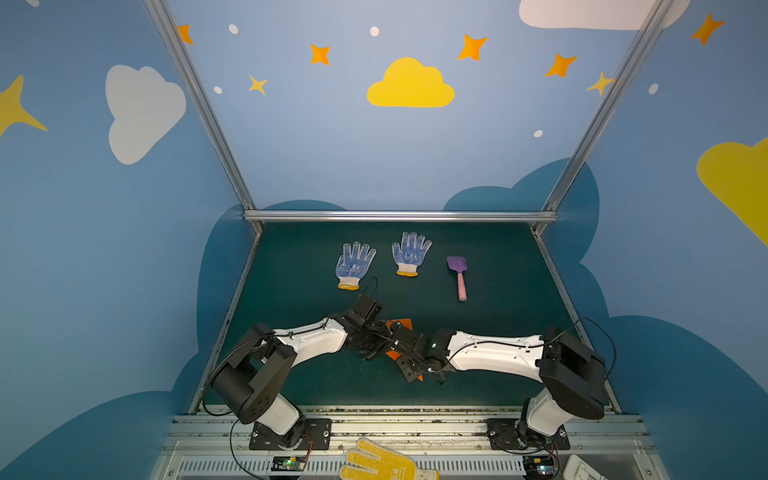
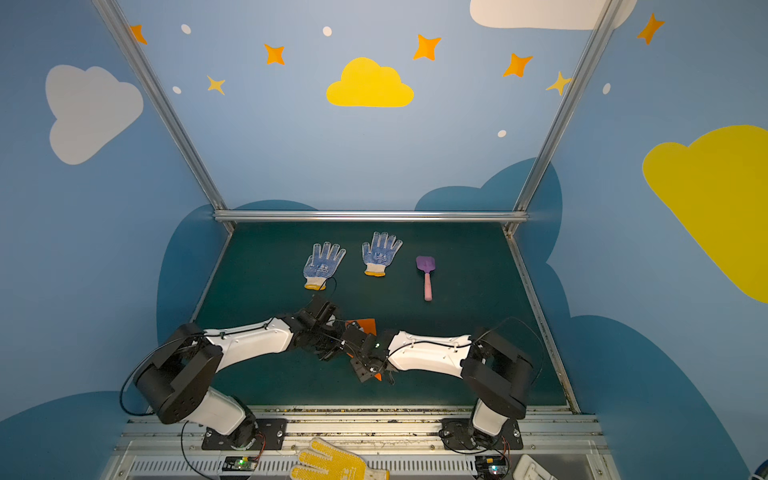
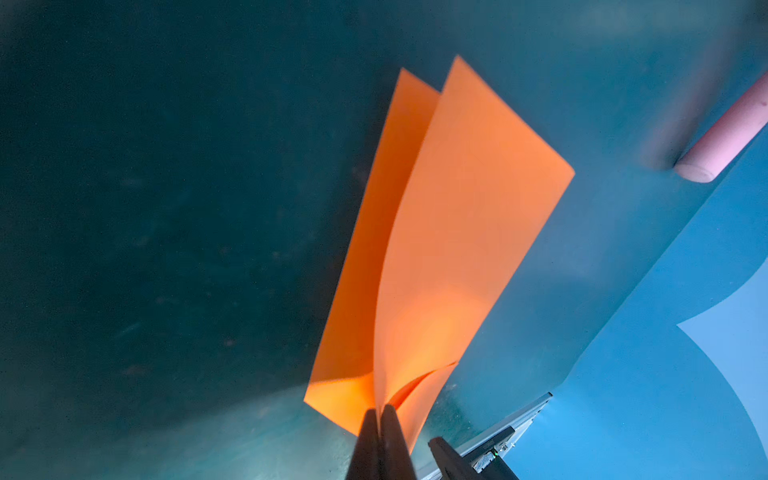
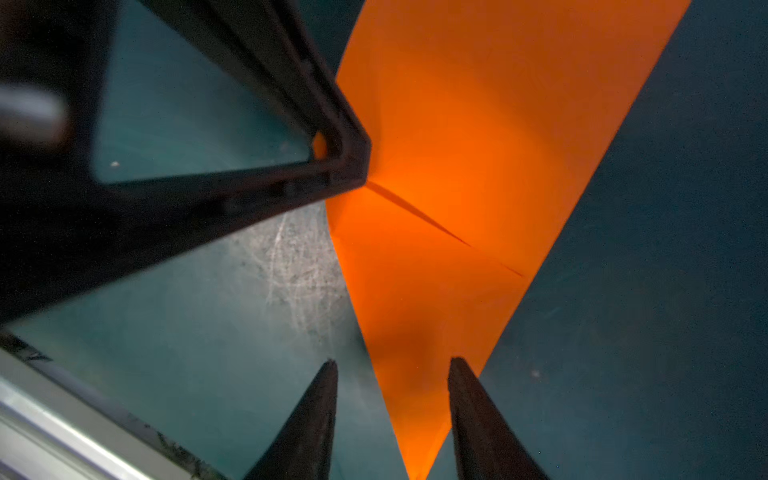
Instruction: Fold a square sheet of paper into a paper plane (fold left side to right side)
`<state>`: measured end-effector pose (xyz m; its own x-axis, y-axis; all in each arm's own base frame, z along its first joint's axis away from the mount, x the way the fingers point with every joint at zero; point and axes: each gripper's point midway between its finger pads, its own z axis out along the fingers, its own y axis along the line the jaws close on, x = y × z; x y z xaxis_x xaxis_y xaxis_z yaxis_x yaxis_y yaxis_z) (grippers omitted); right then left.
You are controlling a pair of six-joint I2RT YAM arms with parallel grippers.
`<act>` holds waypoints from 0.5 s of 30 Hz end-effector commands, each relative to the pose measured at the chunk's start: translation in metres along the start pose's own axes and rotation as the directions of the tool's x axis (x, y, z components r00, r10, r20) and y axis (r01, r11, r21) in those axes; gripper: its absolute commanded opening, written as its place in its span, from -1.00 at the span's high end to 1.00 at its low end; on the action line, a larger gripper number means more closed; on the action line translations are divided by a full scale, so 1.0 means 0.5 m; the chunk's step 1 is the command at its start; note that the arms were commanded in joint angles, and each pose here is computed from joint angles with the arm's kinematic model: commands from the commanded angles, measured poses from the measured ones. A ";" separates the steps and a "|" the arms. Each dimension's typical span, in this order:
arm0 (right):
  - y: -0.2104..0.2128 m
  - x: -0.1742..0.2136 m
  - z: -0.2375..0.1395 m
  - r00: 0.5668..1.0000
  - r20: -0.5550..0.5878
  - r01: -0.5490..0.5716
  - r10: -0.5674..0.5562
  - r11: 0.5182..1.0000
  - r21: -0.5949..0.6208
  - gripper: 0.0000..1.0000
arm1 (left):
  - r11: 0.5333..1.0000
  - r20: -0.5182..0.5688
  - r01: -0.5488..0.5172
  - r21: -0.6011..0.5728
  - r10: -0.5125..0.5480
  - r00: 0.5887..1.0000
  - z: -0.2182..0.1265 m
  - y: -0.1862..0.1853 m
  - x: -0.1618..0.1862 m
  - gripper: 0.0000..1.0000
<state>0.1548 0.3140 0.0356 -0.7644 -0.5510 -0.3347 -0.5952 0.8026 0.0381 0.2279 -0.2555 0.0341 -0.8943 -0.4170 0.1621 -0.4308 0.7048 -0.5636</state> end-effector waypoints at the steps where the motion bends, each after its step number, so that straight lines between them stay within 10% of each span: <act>1: -0.010 -0.002 0.007 1.000 0.001 -0.016 0.016 0.999 0.046 0.18 | 1.000 0.008 0.002 0.012 -0.002 1.000 -0.011 -0.016 -0.001 0.93; 15: -0.021 0.017 0.022 1.000 -0.017 -0.020 0.021 0.998 0.065 0.56 | 1.000 0.012 -0.005 0.016 0.005 1.000 -0.018 -0.022 -0.001 0.93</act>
<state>0.1580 0.3101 0.0288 -0.7776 -0.5351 -0.3302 -0.5707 0.8210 0.0137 0.2281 -0.2556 0.0362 -0.8921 -0.4211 0.1638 -0.4350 0.7022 -0.5637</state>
